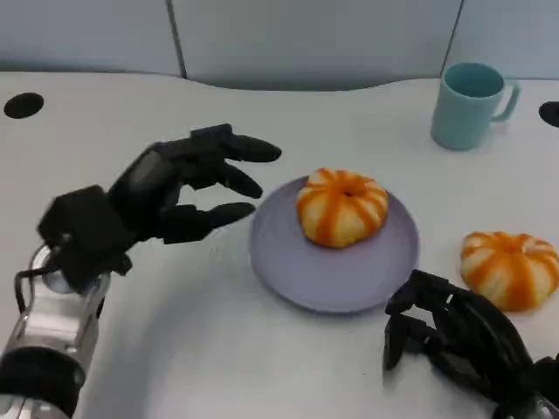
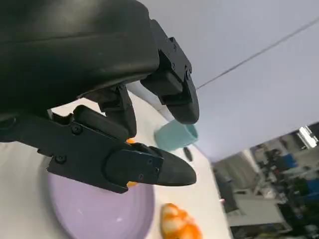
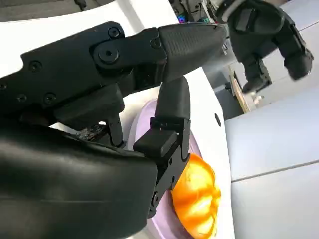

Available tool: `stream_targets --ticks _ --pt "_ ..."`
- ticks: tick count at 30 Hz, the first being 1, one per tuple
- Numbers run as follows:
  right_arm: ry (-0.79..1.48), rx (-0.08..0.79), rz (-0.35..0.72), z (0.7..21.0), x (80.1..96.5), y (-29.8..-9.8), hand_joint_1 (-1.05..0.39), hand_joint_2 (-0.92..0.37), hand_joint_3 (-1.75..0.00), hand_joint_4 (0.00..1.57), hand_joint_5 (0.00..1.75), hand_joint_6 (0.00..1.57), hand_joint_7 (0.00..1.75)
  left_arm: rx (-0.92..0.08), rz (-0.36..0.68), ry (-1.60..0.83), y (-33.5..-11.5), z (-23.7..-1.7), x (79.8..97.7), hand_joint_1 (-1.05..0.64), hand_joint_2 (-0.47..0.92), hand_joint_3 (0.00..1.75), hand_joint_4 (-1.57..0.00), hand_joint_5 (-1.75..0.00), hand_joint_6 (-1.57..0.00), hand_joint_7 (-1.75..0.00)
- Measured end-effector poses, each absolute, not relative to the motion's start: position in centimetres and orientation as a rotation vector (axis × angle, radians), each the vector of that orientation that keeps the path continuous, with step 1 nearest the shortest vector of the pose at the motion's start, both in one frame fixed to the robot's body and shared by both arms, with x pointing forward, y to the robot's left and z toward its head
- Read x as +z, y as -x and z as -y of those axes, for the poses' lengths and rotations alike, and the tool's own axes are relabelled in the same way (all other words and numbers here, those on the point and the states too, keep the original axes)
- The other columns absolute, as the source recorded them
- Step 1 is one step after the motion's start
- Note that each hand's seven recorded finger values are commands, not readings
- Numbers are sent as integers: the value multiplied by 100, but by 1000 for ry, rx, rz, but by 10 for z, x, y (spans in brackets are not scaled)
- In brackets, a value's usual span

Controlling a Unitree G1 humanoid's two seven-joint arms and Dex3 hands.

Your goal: Grasp the bread from the table and place it into the plate.

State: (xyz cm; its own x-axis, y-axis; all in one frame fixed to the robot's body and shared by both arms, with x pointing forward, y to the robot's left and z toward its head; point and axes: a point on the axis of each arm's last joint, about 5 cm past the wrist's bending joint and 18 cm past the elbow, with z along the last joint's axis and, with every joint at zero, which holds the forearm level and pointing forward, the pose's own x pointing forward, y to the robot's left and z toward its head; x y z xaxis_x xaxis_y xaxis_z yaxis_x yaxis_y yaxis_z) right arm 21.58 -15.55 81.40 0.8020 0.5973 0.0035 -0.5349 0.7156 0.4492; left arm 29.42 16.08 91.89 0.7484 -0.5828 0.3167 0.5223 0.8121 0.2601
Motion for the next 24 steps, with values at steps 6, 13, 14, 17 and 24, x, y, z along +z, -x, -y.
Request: stream_targets --ticks 6,13,14,17,24 --pt "-452 630 -151 156 814 -217 -52 -92 -24 67 161 66 122 -532 318 85 -283 -171 903 -60 92 27 -57 -134 -70 -62" --pt "-449 629 -151 156 814 -217 -52 -92 -23 68 161 67 122 -481 192 371 -266 -180 884 -64 92 27 -51 -163 -57 -112" --pt "-447 629 -151 156 814 -217 -52 -92 -23 68 161 67 122 -477 181 401 -264 -181 883 -64 92 27 -50 -165 -56 -115" --pt "-445 628 -150 156 814 -217 -52 -92 -23 68 161 67 122 -465 160 476 -258 -184 882 -62 92 35 -47 -172 -47 -132" --pt "-444 627 -150 157 814 -217 -52 -92 -23 69 161 67 122 -457 143 520 -251 -186 880 -61 92 36 -47 -173 -45 -135"
